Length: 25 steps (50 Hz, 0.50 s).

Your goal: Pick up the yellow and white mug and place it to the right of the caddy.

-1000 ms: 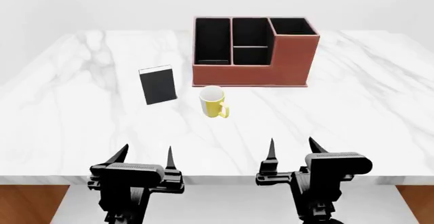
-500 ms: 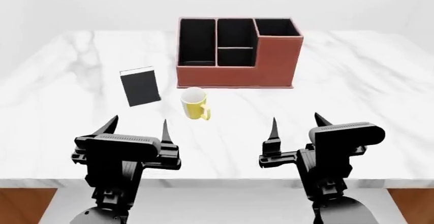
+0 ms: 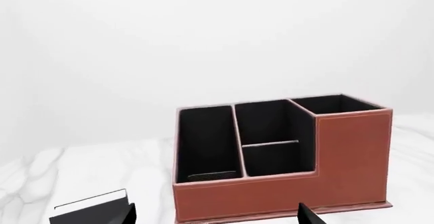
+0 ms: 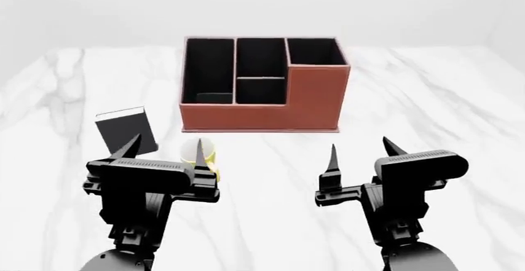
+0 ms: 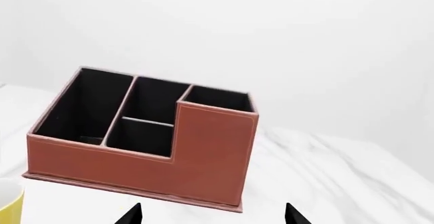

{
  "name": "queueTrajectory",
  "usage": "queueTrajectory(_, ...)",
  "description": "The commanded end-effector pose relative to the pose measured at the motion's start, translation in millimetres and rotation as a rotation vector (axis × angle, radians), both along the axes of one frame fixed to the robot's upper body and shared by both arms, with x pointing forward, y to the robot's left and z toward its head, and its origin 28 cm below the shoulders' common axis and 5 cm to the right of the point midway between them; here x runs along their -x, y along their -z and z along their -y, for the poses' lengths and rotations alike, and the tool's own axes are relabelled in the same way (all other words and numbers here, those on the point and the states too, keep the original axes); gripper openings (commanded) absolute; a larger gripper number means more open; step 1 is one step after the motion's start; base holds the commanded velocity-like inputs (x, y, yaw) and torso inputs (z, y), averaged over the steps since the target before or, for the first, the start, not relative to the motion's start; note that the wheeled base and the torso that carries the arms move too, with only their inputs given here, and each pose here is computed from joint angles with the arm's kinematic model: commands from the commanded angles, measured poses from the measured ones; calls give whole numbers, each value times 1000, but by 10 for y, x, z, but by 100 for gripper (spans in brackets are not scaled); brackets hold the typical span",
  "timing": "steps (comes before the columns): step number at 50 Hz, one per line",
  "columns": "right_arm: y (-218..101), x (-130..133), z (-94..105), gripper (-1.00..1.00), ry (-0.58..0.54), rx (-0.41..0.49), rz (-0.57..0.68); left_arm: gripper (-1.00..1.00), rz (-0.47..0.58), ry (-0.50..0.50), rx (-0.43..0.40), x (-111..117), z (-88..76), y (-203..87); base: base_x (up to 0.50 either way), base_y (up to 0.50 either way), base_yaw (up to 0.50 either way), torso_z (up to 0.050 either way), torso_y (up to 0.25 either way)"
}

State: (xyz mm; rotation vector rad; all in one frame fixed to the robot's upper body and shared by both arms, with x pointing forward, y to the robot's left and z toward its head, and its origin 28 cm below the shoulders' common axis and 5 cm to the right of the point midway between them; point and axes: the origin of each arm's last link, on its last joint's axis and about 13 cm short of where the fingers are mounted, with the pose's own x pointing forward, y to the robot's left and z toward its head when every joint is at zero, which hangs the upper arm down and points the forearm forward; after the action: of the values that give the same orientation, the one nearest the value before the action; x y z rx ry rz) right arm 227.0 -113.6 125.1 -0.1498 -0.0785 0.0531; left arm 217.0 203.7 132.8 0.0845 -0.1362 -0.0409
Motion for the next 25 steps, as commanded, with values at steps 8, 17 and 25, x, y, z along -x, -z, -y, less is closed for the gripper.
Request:
queueTrajectory(8, 2, 23, 2, 100, -4, -10, 5, 100, 6, -1, 6, 21, -10, -15, 463, -49, 0, 0, 0)
queueTrajectory(17, -1, 27, 2, 100, -7, -16, 9, 100, 6, 2, 6, 27, -9, -17, 466, -16, 0, 0, 2)
queueTrajectory(25, -3, 32, 0, 100, -8, -18, 12, 100, 5, 3, 10, 27, -14, -17, 464, -54, 0, 0, 1)
